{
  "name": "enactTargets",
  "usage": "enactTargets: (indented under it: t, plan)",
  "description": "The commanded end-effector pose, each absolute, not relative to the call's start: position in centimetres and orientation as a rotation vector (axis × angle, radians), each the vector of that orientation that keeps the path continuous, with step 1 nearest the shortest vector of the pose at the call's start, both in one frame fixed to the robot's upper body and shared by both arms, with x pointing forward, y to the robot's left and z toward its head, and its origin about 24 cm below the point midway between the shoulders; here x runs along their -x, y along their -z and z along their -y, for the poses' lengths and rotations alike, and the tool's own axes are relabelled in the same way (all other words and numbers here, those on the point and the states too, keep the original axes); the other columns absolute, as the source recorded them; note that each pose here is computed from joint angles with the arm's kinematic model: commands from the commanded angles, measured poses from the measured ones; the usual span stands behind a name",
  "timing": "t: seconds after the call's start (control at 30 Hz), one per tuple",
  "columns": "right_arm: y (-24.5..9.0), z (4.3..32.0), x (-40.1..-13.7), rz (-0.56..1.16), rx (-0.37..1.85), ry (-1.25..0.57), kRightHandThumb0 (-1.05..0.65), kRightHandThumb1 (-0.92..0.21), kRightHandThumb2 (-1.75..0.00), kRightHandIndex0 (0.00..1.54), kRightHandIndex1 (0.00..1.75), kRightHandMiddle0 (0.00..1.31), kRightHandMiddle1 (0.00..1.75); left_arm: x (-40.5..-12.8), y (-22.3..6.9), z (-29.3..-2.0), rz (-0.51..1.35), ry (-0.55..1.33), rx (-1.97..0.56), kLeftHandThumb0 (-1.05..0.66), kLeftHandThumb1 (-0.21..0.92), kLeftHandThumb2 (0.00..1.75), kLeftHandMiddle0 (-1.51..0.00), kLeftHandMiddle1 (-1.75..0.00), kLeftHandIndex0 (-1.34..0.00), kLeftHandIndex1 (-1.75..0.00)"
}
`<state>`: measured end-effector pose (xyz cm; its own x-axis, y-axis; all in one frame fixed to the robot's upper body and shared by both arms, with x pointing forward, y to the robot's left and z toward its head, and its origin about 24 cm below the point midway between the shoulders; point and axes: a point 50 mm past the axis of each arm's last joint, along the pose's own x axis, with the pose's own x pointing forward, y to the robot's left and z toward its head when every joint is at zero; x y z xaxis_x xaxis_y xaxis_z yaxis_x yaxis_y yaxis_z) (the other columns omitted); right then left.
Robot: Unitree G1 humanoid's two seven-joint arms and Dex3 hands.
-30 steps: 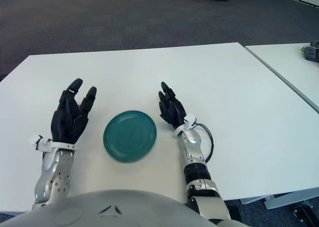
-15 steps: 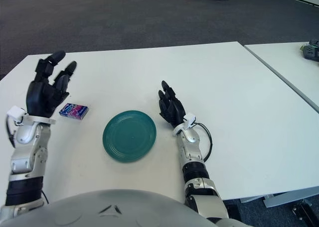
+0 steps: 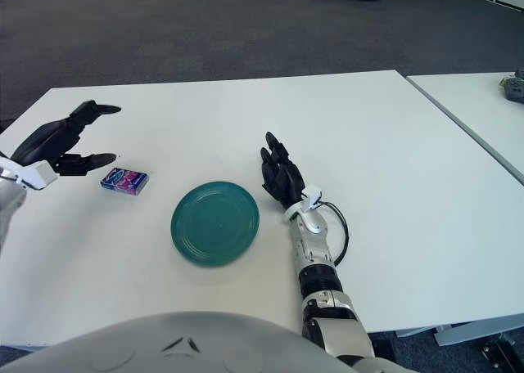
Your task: Put the gum into the plate.
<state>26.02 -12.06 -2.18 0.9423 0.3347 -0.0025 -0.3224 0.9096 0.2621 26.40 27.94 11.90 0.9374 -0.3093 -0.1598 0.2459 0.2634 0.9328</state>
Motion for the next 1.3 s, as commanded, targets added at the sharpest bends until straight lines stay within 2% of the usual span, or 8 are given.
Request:
enactTargets:
  t: [0.0, 0.2, 0.37, 0.57, 0.7, 1.03, 1.27]
  plan:
    - [6.9, 11.6, -22.4, -0.295, -0.369, -0.297, -0.80, -0.92, -0.46, 0.02, 0.00, 0.00, 0.16, -26.9, -11.1, -27.8, 0.024, 0.456, -1.330, -1.05, 0.92, 0.45, -0.16, -0.01, 0.00, -0.42]
    - [7.0, 11.8, -22.4, -0.301, -0.351, -0.305, -0.77, -0.92, -0.49, 0.00, 0.00, 0.00, 0.14, -27.2, -9.6, -28.0, -0.017, 0.493, -1.434, -1.05, 0.92, 0.42, -0.06, 0.00, 0.00, -0.27]
    - [7.0, 11.9, -22.5, -0.304, -0.337, -0.299, -0.77, -0.92, -0.51, 0.01, 0.00, 0.00, 0.14, -27.6, -9.1, -28.2, -0.048, 0.521, -1.512, -1.05, 0.92, 0.39, -0.01, 0.00, 0.00, -0.28]
    - [7.0, 12.1, -22.5, -0.305, -0.346, -0.294, -0.78, -0.92, -0.49, 0.02, 0.00, 0.00, 0.16, -28.3, -8.6, -28.4, -0.082, 0.545, -1.524, -1.05, 0.92, 0.37, 0.00, 0.00, 0.00, -0.37]
    - [7.1, 12.2, -22.6, -0.310, -0.333, -0.281, -0.77, -0.92, -0.46, 0.01, 0.00, 0.00, 0.14, -28.7, -8.3, -28.6, -0.102, 0.553, -1.517, -1.05, 0.92, 0.36, 0.00, 0.00, 0.00, -0.35]
    - [7.5, 12.4, -22.5, -0.344, -0.234, -0.250, -0.80, -0.92, -0.50, 0.08, 0.02, 0.00, 0.21, -30.0, -6.9, -28.4, -0.158, 0.556, -1.408, -1.05, 0.92, 0.33, 0.00, 0.00, 0.00, -0.15]
    - [7.5, 12.4, -22.4, -0.344, -0.210, -0.227, -0.80, -0.92, -0.42, 0.13, 0.02, 0.00, 0.19, -30.4, -5.6, -28.0, -0.185, 0.583, -1.396, -1.05, 0.92, 0.31, 0.00, 0.00, 0.00, -0.09]
